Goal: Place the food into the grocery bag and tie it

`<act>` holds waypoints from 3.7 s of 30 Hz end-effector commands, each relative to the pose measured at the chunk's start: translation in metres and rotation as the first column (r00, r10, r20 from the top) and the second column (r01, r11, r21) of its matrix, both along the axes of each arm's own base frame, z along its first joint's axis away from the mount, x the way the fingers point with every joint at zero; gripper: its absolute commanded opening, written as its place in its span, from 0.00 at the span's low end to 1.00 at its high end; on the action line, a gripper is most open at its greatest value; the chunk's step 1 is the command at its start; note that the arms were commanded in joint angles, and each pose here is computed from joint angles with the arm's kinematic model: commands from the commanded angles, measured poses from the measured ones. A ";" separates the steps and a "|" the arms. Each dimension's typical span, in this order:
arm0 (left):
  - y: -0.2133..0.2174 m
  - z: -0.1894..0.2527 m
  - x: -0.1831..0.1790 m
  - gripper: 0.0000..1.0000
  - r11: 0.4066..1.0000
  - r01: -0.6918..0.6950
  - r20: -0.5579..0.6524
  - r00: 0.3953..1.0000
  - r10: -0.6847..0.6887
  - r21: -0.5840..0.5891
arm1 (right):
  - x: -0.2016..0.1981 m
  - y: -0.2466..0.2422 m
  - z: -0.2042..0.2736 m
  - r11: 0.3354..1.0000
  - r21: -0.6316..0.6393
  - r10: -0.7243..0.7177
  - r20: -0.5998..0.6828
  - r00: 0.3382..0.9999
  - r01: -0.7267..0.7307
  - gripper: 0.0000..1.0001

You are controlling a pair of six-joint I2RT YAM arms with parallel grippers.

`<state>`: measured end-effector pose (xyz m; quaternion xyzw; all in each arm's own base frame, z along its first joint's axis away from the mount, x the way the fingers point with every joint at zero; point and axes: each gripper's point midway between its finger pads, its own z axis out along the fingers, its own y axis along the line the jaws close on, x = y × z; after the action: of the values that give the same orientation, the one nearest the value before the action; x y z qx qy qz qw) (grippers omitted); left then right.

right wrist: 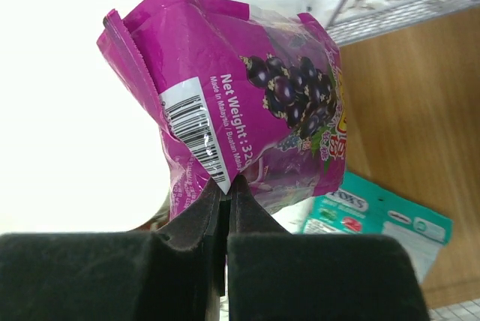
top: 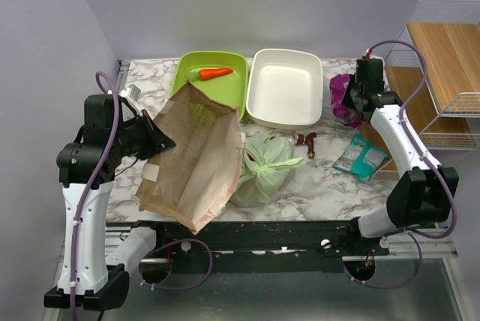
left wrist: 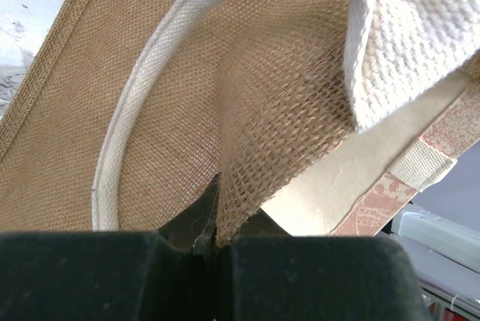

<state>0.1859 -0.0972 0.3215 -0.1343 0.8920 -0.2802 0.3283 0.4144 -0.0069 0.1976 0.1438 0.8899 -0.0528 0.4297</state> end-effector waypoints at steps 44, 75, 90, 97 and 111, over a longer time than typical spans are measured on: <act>-0.016 -0.007 0.036 0.00 0.979 -0.106 -0.037 0.994 0.101 -0.176 | -0.159 0.282 0.347 0.097 0.436 0.435 0.790 0.432 -0.895 0.01; 0.025 -0.065 0.059 0.00 0.912 -0.354 -0.111 0.935 0.338 -0.206 | -0.262 0.456 0.329 -0.350 0.381 0.520 0.839 0.161 -0.856 0.01; 0.037 -0.044 0.069 0.00 0.895 -0.389 -0.084 0.921 0.380 -0.219 | -0.170 0.495 0.182 0.091 0.522 0.617 0.638 0.460 -0.848 0.01; 0.047 -0.041 0.062 0.00 0.893 -0.417 -0.076 0.909 0.410 -0.172 | -0.121 0.497 0.161 0.264 0.442 0.616 0.607 0.502 -0.858 0.01; 0.047 -0.051 0.064 0.00 0.893 -0.413 -0.098 0.911 0.401 -0.181 | -0.108 0.523 0.164 0.206 0.390 0.648 0.633 0.423 -0.898 0.73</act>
<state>0.2472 -0.0491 0.2631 -0.3696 0.8252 -0.2783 0.3240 0.3039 0.5103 0.3227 -0.1665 0.7380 0.5036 0.4170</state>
